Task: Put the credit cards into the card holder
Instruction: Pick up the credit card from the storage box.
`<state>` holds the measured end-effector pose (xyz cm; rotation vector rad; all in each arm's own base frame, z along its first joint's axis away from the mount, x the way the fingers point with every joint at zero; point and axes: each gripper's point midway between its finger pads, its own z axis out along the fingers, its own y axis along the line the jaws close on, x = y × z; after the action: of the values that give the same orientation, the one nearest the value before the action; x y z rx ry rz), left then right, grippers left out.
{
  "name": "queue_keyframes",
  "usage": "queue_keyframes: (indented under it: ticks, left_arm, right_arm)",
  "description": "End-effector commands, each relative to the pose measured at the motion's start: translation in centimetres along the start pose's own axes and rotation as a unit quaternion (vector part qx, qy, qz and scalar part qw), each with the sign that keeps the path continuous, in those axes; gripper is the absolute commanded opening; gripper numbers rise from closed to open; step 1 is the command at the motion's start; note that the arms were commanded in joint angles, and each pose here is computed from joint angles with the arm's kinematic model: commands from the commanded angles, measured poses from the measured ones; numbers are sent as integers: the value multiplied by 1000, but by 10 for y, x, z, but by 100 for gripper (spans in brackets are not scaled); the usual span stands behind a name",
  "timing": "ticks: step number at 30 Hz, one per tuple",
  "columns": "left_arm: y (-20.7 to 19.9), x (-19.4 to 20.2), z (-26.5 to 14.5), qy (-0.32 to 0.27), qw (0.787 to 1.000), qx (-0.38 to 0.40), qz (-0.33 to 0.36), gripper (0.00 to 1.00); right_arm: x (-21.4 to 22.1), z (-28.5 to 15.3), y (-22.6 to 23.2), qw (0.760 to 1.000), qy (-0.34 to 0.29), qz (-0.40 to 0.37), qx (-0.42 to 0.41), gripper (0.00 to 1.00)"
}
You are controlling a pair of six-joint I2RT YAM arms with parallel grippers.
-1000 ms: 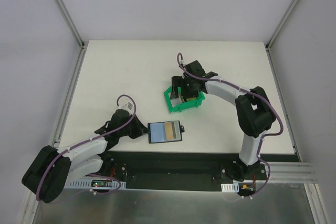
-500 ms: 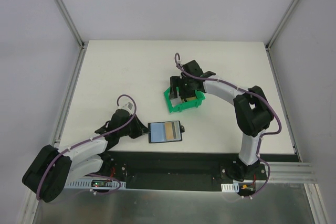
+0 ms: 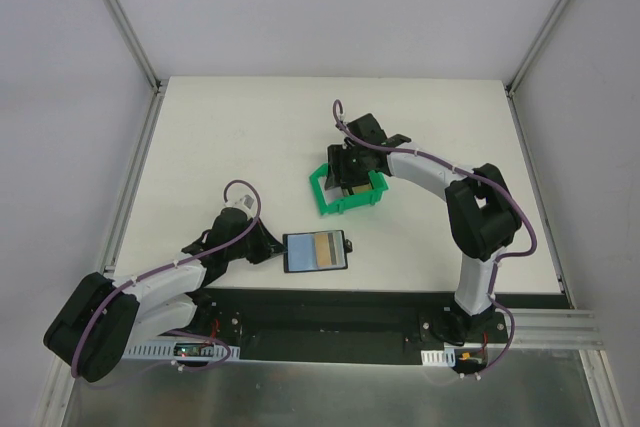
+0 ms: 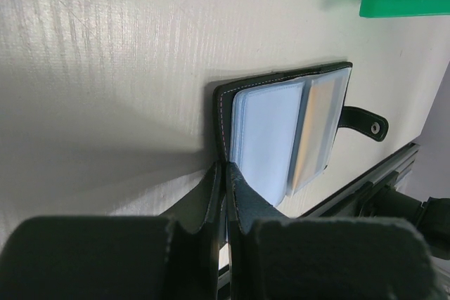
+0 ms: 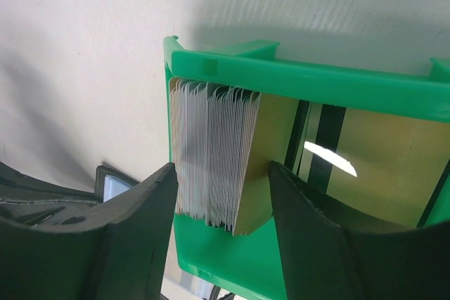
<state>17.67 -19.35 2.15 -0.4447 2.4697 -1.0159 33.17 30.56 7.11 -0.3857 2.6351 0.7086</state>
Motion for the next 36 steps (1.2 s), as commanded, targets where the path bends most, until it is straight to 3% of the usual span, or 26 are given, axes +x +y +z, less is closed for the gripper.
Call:
queue_keyframes:
  ticks: [1, 6, 24, 36]
  left_arm:
    - [-11, -7, 0, -8, 1000, 19, 0, 0]
    - [-13, -8, 0, -9, 1000, 21, 1, 0]
    - [-13, -7, 1, -4, 1000, 23, 1, 0]
    - [-14, -6, 2, -1, 1000, 24, 3, 0]
  right_arm:
    - [-15, -19, 19, 1000, -19, -9, -20, 53]
    - [-12, -17, 14, 1000, -15, -2, -7, 38]
    - [-18, -26, 19, 1000, -24, -6, -14, 15]
    - [-32, -38, 0, 997, -52, -22, 44, 0]
